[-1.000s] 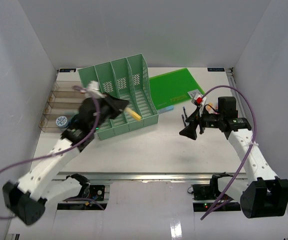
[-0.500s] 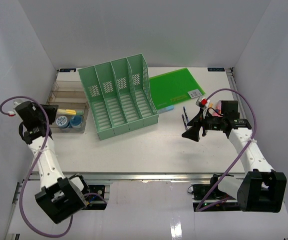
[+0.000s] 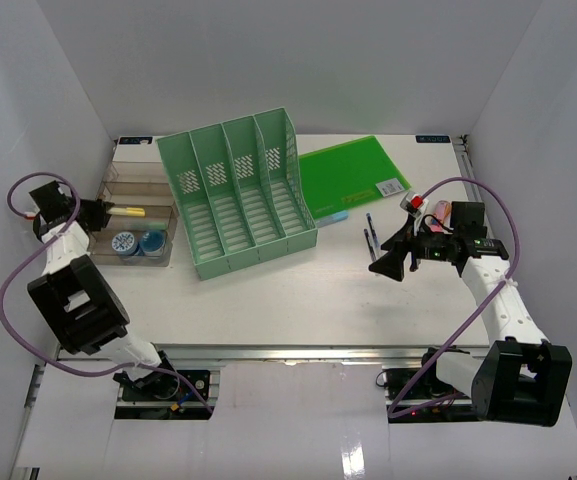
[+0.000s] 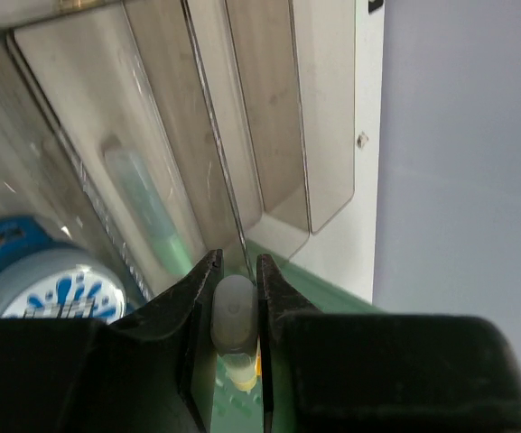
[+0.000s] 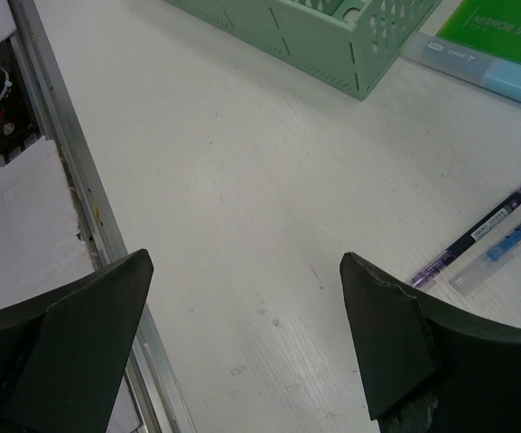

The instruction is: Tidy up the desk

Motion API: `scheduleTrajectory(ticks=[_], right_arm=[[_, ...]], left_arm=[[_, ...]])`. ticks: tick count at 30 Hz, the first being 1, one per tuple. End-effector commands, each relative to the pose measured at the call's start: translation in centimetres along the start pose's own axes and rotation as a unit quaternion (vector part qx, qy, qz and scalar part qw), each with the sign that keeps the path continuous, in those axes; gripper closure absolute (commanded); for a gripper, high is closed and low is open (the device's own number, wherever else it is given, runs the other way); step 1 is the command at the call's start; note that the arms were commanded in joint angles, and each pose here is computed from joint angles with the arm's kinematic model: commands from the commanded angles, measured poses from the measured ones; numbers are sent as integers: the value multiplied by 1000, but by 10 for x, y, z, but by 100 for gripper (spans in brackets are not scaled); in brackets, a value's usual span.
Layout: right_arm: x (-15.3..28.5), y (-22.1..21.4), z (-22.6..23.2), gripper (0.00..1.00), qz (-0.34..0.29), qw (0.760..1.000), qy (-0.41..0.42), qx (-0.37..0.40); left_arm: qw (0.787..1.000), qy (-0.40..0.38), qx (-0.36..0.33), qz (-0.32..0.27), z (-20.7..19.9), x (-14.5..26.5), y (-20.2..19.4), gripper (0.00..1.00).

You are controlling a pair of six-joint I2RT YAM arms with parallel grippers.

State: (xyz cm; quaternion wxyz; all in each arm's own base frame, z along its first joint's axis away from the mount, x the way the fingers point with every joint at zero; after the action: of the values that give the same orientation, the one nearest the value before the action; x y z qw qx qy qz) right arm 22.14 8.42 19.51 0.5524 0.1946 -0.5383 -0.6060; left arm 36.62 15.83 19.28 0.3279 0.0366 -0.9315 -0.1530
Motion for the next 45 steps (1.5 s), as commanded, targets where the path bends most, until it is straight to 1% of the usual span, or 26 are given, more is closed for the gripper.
scheduleTrajectory(ticks=[1, 6, 9, 12, 13, 15, 17, 19, 23, 25, 26, 28, 31, 32, 33, 34, 36, 39, 41, 42, 44, 45], right_arm=[[1, 4, 0, 9, -12, 1000, 8, 7], [3, 4, -2, 9, -13, 1000, 3, 7], [4, 4, -3, 9, -16, 1000, -1, 5], [6, 4, -4, 9, -17, 1000, -2, 2], [6, 4, -4, 9, -17, 1000, -2, 1], [6, 3, -5, 9, -18, 1000, -4, 1], [7, 3, -6, 9, -18, 1000, -7, -1], [8, 3, -8, 9, -19, 1000, -12, -2], [11, 0, -22, 7, -3, 998, -57, -26], [13, -1, -38, 4, 8, 992, -111, -53], [16, -1, -46, 2, 17, 985, -152, -77], [22, 5, -67, 0, 22, 965, -234, -117], [34, 23, -96, 4, 12, 928, -335, -161], [38, 30, -104, 5, 2, 914, -366, -174], [43, 35, -112, 5, -13, 892, -406, -197], [43, 44, -122, 6, -26, 886, -419, -195], [44, 53, -137, 8, -31, 869, -451, -203], [34, 59, -162, 12, -4, 852, -466, -239], [19, 56, -183, 20, 29, 844, -463, -270], [18, 64, -189, 21, 29, 842, -465, -271], [11, 56, -200, 26, 47, 835, -471, -283], [7, 50, -206, 26, 54, 830, -476, -287]], left_arm=[[1000, -9, 2, -22, -20, -14, 14, 96], [1000, 8, -6, -5, -25, -39, 1, 88], [1000, 19, -10, 3, -24, -53, -5, 80], [999, 25, -18, 11, -24, -60, -12, 65], [999, 26, -20, 13, -24, -61, -14, 57], [999, 33, -24, 15, -20, -62, -16, 36], [999, 37, -26, 14, -17, -61, -17, 26], [999, 37, -31, 15, -17, -59, -17, 21], [999, 13, -44, 14, -30, -47, -15, 19], [998, -8, -56, 12, -41, -36, -13, 19], [997, -25, -67, 10, -48, -27, -12, 18], [994, -56, -95, 4, -60, -6, -11, 18], [986, -87, -145, -14, -65, 29, -13, 14], [983, -95, -158, -20, -64, 40, -15, 11], [979, -101, -173, -24, -62, 51, -17, 8], [978, -112, -176, -28, -57, 68, -25, 6], [972, -143, -183, -25, -52, 89, -39, 4], [963, -201, -178, 10, -37, 115, -70, 4], [956, -232, -172, 47, -19, 128, -95, 3], [949, -253, -180, 45, -18, 140, -101, 3], [942, -272, -188, 65, -7, 148, -115, 2], [937, -280, -194, 74, -4, 152, -120, 2]])
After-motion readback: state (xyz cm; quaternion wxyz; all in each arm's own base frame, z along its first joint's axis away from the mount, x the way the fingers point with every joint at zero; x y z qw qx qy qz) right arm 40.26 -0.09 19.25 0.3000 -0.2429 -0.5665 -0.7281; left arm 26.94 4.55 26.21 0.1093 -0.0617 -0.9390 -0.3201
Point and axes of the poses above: each gripper's point midway between its finger pads, its own x axis back along the fingers, its own z axis along the line the jaws close on, y = z × x, the point moved 6 cm from there along x, back along the fingers, and after that the axes turned 2 degrees about -x, right-handed, at the moved point
